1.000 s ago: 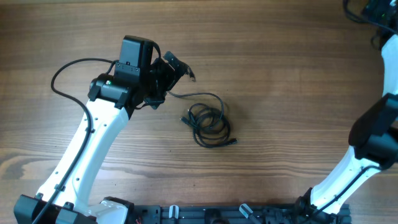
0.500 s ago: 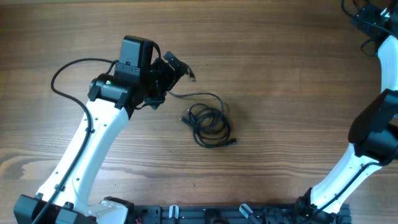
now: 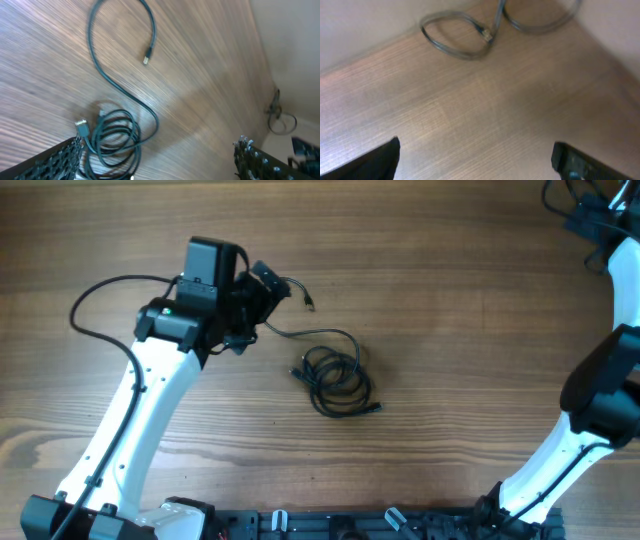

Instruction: Untangle cables

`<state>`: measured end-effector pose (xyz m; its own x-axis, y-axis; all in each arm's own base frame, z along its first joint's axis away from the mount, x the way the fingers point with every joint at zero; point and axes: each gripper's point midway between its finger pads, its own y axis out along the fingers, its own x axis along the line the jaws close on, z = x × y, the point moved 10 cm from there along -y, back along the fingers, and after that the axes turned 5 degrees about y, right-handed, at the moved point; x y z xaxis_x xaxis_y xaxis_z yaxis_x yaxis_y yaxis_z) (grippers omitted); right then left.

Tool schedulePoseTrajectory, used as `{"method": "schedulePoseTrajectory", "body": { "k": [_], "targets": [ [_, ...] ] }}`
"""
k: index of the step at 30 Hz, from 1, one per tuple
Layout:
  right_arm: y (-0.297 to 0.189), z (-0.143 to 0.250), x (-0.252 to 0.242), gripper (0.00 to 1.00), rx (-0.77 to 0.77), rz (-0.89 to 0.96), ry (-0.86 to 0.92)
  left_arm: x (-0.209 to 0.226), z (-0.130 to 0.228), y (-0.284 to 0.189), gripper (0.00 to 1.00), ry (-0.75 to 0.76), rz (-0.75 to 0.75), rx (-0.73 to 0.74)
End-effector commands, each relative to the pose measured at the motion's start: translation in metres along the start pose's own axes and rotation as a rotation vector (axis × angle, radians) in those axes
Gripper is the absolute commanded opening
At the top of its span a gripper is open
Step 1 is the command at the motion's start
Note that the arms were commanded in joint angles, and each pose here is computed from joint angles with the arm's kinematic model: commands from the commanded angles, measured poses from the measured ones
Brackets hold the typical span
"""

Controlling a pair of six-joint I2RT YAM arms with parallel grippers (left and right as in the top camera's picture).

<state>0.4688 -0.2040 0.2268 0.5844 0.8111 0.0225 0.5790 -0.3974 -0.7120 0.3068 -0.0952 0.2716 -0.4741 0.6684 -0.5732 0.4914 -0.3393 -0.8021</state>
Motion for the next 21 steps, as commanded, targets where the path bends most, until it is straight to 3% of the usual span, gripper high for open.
{"method": "schedulePoseTrajectory", "body": {
  "k": [1, 6, 13, 18, 21],
  "targets": [
    [-0.086, -0.025, -0.013, 1.00, -0.075, 0.042, 0.188, 0.020, -0.017, -0.004, 1.00, -0.048, -0.078, -0.036],
    [-0.184, -0.012, -0.003, 1.00, -0.023, 0.007, 0.200, 0.046, -0.022, -0.010, 1.00, -0.101, -0.242, -0.068],
    [-0.269, 0.019, 0.017, 1.00, 0.014, -0.072, 0.096, 0.049, -0.024, -0.011, 1.00, -0.093, -0.275, -0.096],
    [-0.305, 0.062, 0.023, 1.00, 0.020, -0.162, 0.030, 0.052, -0.020, -0.011, 1.00, -0.076, -0.304, -0.071],
    [-0.306, 0.098, 0.032, 1.00, 0.170, -0.359, -0.006, 0.054, -0.019, -0.012, 1.00, -0.078, -0.313, -0.064]
  ]
}}
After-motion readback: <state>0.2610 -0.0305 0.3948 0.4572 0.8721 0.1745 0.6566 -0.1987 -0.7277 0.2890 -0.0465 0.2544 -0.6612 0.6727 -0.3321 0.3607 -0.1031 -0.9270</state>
